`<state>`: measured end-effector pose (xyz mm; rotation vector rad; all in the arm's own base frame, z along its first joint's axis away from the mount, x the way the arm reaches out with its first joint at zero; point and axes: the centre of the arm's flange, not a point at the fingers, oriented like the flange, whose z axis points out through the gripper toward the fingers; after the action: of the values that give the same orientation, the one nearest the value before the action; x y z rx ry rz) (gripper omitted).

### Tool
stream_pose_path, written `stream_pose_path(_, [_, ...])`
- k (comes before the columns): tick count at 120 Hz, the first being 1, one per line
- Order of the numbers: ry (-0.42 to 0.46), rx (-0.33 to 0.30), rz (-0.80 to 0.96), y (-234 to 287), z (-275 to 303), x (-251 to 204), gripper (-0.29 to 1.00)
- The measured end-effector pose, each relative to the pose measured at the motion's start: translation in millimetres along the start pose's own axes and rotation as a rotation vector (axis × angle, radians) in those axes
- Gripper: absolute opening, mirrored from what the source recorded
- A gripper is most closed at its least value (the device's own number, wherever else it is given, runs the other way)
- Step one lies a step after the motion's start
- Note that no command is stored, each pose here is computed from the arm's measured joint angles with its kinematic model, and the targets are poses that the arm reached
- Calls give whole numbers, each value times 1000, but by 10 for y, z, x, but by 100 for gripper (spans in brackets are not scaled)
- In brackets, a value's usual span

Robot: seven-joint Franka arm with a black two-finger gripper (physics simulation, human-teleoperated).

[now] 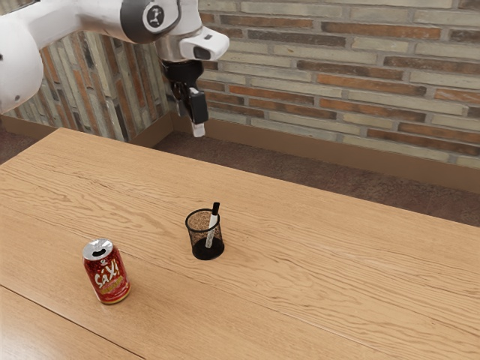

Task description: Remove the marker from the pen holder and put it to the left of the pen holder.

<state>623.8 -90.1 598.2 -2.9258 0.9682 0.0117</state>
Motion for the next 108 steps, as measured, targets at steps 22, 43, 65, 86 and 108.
stream_pose_path(22, [-66, 12, 118, 137, 322, 203, 70])
stream_pose_path(43, [-218, -20, 206, 157, 1192, 443, 70])
stream_pose_path(65, [-360, -39, 257, 50, 2016, 539, 70])
stream_pose_path(86, [-366, -79, 274, -18, 2327, 648, 69])
stream_pose_path(108, [-336, -93, 274, -145, 2426, 745, 64])
